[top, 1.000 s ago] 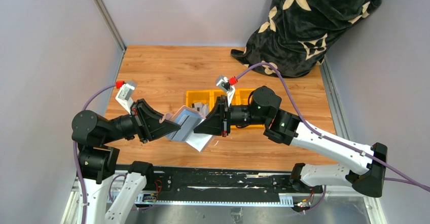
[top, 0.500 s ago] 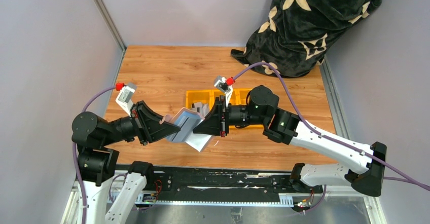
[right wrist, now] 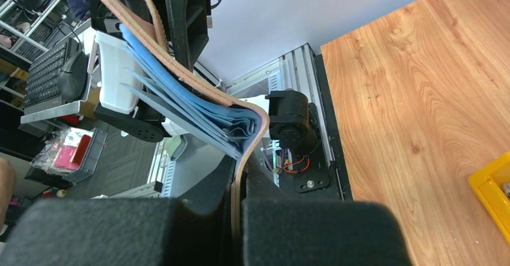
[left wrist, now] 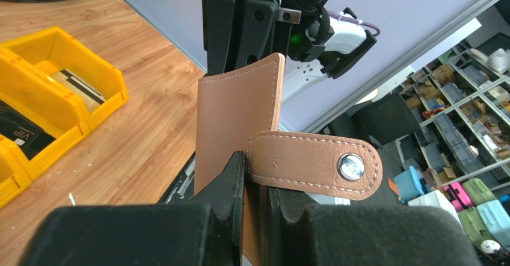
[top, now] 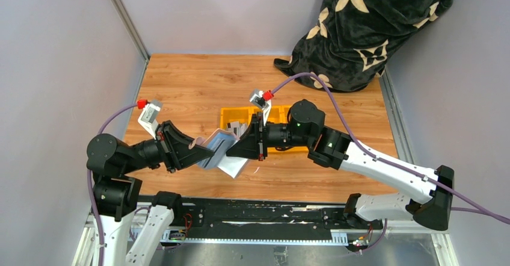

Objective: Take the credit cards out of the card holder
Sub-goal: Remove the credit card from the card holder.

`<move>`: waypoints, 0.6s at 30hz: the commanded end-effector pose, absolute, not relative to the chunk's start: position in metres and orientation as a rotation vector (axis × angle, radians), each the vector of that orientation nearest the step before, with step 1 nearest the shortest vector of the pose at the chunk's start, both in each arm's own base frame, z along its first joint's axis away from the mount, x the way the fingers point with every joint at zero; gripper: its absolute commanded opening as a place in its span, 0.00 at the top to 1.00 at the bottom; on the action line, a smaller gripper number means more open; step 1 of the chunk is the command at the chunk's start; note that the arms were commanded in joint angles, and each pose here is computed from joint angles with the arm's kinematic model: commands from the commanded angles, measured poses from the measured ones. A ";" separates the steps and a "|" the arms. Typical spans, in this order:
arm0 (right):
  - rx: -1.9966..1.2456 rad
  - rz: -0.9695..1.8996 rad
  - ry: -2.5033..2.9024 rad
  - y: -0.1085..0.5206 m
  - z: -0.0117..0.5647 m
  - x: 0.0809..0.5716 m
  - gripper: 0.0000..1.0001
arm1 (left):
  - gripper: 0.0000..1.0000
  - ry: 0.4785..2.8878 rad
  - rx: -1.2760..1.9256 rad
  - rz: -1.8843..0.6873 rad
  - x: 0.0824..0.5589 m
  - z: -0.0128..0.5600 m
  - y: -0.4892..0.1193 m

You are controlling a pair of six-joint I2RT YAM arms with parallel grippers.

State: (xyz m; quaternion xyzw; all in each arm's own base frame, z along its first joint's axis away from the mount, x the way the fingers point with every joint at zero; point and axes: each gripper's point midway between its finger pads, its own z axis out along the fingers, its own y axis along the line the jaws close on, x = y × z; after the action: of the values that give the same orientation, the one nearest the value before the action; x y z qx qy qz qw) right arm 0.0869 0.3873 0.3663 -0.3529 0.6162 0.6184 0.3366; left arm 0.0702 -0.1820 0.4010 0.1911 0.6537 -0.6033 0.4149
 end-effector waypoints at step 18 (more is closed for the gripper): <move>-0.827 1.685 1.378 0.405 0.419 0.098 1.00 | 1.00 1.667 0.538 -1.589 0.054 0.381 -0.184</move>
State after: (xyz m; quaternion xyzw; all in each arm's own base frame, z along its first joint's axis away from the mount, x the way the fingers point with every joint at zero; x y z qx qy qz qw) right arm 0.0905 0.3950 0.3647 -0.3484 0.6154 0.6227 0.3350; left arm 0.0723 -0.1800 0.3934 0.2090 0.6465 -0.5827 0.4459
